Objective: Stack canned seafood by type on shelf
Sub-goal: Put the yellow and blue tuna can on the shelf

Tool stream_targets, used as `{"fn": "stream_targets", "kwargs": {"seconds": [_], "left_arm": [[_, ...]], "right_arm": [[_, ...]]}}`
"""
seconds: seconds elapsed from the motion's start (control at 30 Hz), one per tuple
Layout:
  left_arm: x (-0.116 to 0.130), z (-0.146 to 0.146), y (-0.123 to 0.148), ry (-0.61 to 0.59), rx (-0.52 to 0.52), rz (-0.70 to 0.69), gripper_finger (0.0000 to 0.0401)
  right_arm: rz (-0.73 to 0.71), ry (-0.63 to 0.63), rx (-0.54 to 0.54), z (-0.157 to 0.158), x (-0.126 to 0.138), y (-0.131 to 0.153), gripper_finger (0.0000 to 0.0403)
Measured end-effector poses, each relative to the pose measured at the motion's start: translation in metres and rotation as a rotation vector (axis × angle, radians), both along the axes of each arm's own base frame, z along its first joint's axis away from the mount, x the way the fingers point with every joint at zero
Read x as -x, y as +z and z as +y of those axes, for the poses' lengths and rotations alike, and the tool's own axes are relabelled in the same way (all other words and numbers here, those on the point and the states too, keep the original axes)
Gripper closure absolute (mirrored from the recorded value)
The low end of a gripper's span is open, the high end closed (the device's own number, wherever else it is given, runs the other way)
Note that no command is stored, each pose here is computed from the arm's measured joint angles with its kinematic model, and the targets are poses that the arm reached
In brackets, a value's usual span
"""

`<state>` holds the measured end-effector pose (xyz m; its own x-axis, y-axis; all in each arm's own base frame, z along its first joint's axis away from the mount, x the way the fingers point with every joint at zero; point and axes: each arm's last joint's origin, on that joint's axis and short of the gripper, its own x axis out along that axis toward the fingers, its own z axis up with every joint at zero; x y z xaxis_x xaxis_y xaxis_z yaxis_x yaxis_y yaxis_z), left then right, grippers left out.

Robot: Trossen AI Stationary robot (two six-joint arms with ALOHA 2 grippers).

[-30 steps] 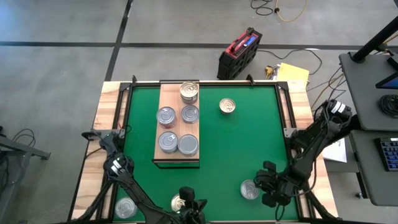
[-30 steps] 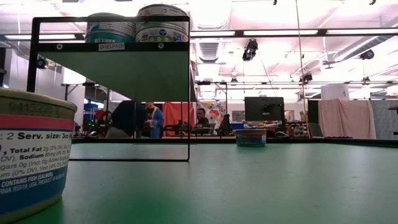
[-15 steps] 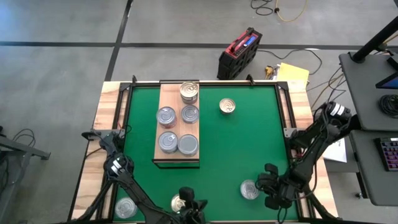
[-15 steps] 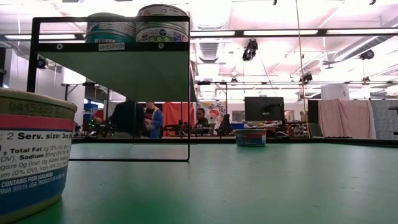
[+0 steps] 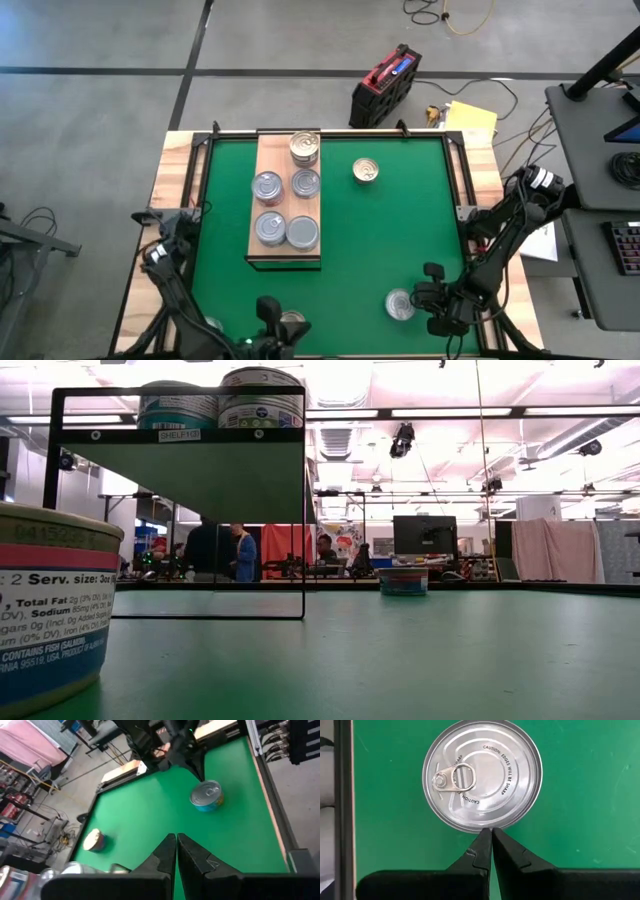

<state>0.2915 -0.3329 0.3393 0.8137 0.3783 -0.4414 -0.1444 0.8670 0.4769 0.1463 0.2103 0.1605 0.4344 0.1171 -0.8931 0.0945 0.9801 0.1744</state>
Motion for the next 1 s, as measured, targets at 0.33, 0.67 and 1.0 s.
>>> {"fn": "stream_targets", "kwargs": {"seconds": [0.33,0.67,1.0], "left_arm": [[-0.006,0.011,-0.004,0.004,-0.073,0.053,0.0401],[-0.052,-0.01,-0.032,-0.289,0.1,0.029,0.0401],[-0.066,0.018,-0.003,-0.448,-0.014,0.012,0.0401]], "right_arm": [[-0.026,0.009,0.033,-0.004,-0.006,0.001,0.0394],[-0.039,0.011,0.037,-0.005,-0.007,0.004,0.0394],[-0.124,0.058,0.073,-0.002,-0.001,0.013,0.0394]]}}
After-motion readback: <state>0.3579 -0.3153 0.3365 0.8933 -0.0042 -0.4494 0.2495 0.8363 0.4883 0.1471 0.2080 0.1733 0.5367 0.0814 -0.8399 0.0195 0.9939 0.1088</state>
